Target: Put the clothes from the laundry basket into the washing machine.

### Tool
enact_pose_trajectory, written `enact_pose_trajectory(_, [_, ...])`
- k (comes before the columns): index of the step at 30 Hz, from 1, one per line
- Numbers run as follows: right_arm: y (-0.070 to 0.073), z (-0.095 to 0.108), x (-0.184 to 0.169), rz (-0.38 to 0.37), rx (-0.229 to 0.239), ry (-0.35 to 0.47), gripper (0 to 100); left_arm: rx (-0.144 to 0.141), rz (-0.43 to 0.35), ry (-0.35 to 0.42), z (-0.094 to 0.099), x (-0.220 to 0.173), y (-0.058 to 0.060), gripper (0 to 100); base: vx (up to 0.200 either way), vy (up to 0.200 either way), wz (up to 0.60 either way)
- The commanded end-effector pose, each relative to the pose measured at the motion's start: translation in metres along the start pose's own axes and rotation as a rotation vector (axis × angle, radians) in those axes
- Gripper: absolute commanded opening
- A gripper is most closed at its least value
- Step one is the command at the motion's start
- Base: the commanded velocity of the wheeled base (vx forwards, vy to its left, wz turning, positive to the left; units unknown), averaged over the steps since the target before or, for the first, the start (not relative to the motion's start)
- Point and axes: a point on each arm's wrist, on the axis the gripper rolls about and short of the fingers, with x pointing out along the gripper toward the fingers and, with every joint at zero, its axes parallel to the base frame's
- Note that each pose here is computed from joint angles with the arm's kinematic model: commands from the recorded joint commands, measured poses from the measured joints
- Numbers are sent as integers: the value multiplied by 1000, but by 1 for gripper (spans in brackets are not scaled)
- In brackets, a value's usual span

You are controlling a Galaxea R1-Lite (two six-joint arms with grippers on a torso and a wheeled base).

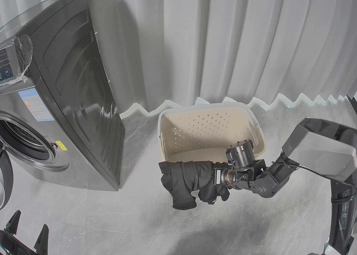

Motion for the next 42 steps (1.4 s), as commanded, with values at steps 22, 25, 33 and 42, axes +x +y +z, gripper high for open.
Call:
enact_pose_trajectory(22, [8, 47, -112, 58, 13, -221, 0, 0, 0, 3, -5, 0, 0, 100, 0, 0, 0])
enact_pose_trajectory(25, [4, 54, -126, 40, -19, -264, 0, 0, 0, 2, -5, 0, 0, 100, 0, 0, 0])
enact_pose_trajectory(33, [9, 75, -178, 81, -15, -443, 0, 1, -2, 3, -5, 0, 0, 100, 0, 0, 0])
enact_pose_trajectory(42, [8, 88, -230, 138, -3, -576, 0, 0, 0, 3, -5, 0, 0, 100, 0, 0, 0])
